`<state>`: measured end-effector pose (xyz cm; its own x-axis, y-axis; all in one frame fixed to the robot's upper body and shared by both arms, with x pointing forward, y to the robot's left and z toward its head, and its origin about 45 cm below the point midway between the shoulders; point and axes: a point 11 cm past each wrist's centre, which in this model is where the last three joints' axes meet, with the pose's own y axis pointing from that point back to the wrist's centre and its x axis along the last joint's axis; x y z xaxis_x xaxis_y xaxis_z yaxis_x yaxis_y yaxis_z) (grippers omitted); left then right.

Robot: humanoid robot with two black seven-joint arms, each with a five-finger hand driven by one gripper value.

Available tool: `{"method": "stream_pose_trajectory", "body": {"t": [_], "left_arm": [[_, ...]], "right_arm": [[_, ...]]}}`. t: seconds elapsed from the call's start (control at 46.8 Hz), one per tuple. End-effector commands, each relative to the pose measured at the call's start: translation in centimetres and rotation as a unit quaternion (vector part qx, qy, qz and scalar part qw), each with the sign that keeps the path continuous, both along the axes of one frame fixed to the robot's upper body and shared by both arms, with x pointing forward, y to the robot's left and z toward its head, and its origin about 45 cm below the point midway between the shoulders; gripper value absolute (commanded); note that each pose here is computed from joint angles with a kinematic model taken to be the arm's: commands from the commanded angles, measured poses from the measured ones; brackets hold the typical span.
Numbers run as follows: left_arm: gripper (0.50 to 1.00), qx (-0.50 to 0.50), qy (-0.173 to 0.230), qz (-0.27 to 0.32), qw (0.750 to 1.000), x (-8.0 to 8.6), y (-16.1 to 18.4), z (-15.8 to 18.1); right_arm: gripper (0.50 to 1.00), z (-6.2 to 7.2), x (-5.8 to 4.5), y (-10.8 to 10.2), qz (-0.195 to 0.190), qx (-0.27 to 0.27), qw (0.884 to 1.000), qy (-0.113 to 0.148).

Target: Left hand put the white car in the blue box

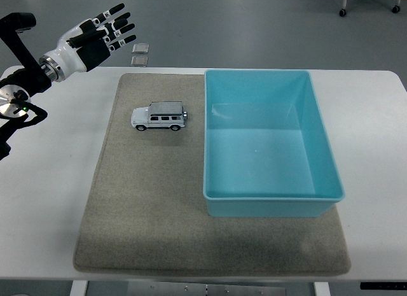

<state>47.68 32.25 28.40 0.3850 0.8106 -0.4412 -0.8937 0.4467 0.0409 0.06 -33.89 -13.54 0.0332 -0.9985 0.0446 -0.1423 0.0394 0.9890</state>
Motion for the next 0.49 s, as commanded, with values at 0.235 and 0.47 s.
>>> {"method": "stream_pose_trajectory", "body": {"t": [0.235,0.47], "left_arm": [[1.0,0.193,-0.065,-0.062,0.977,-0.41,-0.74,-0.47],[1.0,0.38,-0.131,-0.12,0.907,-0.93,-0.71,-0.31]], "right_arm": [[0.936,0.0,0.0,0.01,0.0,0.0,1.0,0.0],[0.936,0.0,0.0,0.01,0.0,0.0,1.0,0.0]]}}
